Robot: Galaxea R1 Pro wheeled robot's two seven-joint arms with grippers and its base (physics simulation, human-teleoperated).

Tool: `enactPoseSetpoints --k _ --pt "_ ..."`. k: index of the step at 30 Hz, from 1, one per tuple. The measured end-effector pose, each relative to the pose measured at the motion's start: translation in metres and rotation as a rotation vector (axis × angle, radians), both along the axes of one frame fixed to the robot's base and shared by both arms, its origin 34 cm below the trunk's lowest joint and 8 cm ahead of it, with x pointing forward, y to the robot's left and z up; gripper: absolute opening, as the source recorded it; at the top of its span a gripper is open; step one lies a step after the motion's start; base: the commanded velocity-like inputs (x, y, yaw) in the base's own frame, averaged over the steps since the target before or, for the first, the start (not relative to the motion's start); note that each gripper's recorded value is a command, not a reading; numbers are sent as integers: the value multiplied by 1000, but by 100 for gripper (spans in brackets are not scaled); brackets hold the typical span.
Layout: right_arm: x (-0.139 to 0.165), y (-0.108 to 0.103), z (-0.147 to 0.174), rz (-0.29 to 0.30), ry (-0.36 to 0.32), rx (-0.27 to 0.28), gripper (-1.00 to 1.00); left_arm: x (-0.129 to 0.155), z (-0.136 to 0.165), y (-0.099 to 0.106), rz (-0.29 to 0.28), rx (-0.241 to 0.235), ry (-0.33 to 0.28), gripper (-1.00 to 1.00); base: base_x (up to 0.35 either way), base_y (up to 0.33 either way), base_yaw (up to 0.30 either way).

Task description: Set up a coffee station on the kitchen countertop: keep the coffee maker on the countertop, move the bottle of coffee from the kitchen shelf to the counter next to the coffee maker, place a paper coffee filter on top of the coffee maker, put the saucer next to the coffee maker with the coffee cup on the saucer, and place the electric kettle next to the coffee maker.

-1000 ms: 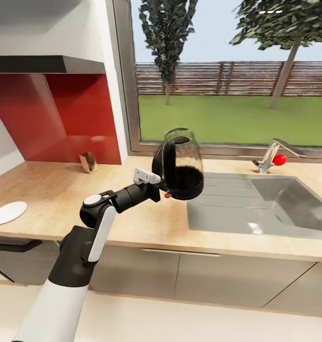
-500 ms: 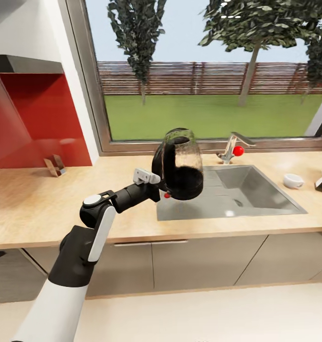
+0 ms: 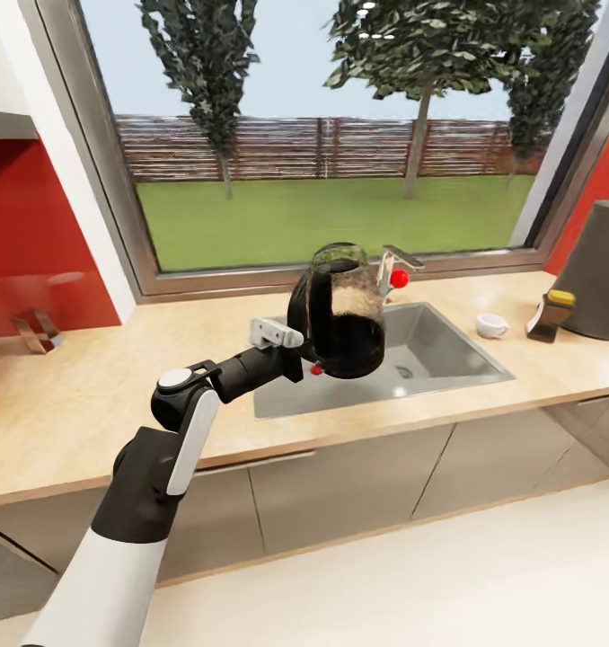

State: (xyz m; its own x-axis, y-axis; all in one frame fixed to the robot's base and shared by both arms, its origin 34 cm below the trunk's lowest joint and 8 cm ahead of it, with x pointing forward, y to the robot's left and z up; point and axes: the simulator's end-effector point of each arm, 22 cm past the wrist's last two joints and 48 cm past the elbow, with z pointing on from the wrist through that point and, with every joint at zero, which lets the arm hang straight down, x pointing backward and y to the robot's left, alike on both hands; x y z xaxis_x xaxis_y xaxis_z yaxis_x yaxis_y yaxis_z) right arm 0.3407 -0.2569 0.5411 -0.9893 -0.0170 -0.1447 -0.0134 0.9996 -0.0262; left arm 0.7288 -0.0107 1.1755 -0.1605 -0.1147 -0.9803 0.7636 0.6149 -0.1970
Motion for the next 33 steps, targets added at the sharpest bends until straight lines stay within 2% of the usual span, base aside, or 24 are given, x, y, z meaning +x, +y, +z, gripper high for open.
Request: enactPoseSetpoints --k 10,16,26,33 --pt "0 0 0 0 0 0 100 -1 -3 -3 -9 7 6 -100 0 -4 -297" --pt "0 0 0 -1 1 0 100 -3 -5 -6 -14 15 5 -100 0 -188 -297" --pt "0 0 0 3 0 1 100 -2 -8 -2 -9 26 6 -100 2 -297 -43" --pt "1 1 0 -2 -1 1 100 -2 -9 -3 -12 29 5 -100 131 -279 -22"
